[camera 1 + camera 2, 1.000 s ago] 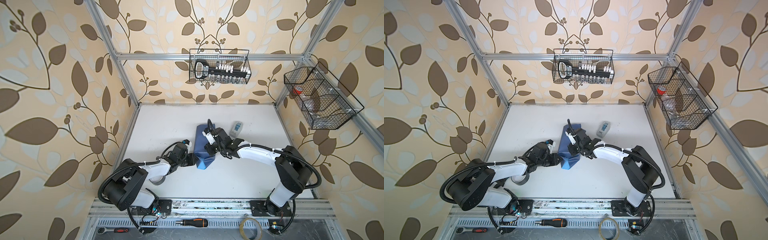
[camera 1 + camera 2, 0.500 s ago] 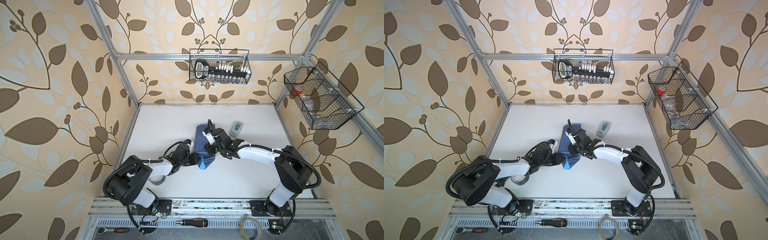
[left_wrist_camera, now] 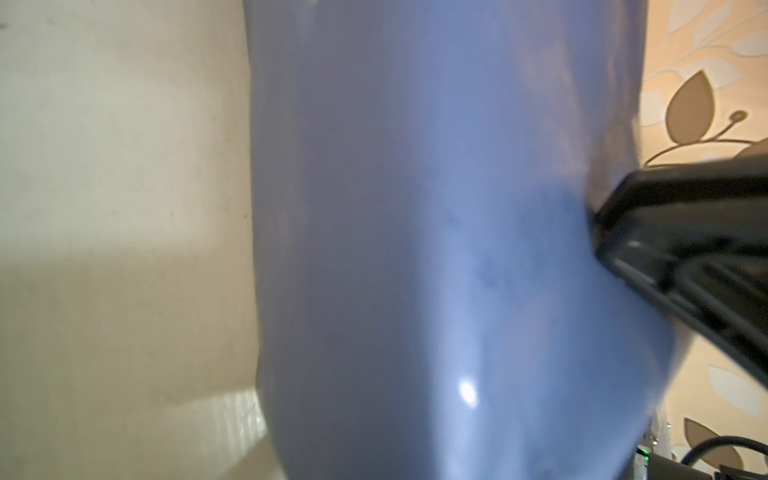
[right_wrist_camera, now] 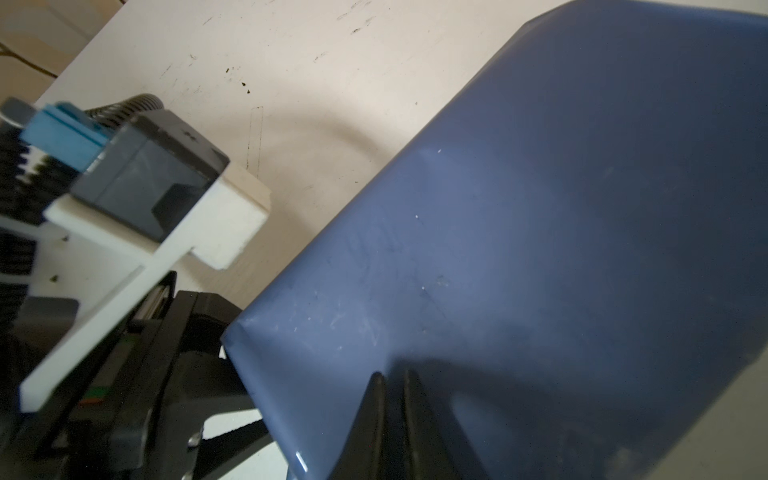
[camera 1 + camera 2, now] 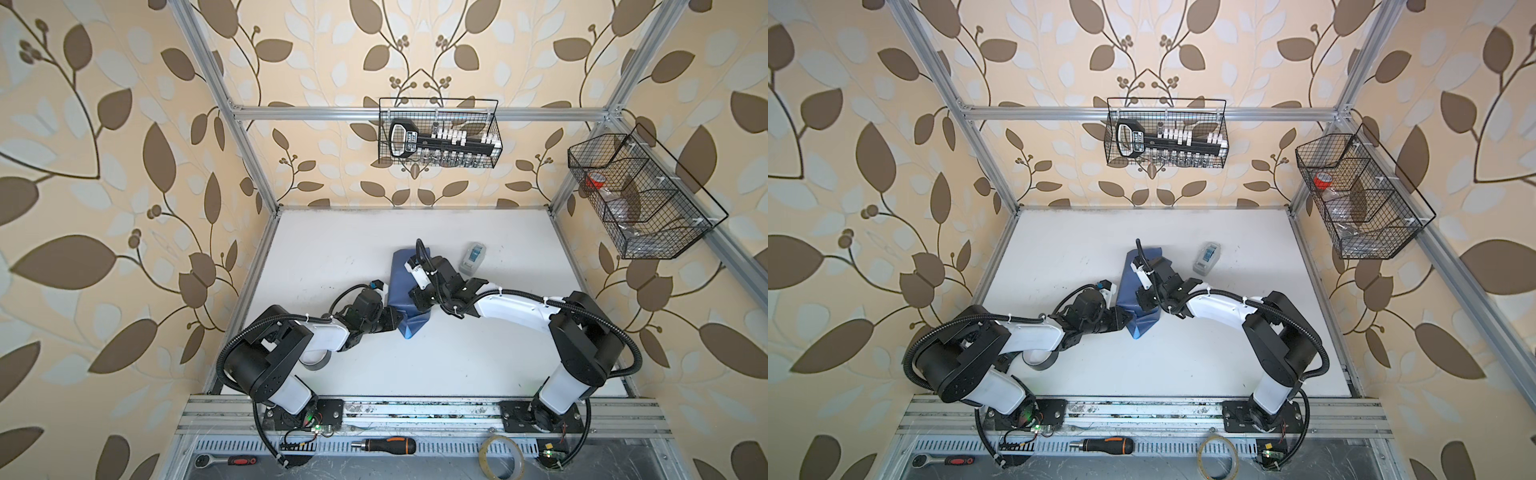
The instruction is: Wrap the gift box in paper
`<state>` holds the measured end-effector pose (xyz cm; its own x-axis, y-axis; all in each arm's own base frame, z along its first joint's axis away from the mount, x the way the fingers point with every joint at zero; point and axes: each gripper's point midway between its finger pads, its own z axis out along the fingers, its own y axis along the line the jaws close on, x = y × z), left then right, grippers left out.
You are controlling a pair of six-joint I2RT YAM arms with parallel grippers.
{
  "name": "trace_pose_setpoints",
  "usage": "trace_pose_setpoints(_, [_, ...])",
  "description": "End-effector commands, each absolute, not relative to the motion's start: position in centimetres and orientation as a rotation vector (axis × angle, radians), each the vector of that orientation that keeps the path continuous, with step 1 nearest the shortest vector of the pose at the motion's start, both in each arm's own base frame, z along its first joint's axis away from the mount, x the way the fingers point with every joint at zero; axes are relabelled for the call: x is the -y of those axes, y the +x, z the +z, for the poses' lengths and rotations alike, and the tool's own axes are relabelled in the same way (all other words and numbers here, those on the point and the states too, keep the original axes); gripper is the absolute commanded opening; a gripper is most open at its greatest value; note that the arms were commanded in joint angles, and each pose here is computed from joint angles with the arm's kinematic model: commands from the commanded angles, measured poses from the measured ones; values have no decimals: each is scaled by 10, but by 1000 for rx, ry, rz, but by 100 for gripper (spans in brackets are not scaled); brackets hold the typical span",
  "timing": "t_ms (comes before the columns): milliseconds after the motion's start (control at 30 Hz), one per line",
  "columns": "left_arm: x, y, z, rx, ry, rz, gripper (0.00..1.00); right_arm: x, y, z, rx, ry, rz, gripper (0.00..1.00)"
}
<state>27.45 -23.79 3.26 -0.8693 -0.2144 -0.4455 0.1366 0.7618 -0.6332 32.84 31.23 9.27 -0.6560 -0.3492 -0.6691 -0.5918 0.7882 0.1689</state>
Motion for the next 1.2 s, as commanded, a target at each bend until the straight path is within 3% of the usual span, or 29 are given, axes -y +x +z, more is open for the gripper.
trace_pose_setpoints(0, [227,280,32,-2417,-53,-847,22,-300,308,52,-2471,-749,459,12])
trace_pose_setpoints(1167, [209,245,-5,-2515,41,-693,14,-301,308,48,-2478,-748,461,9])
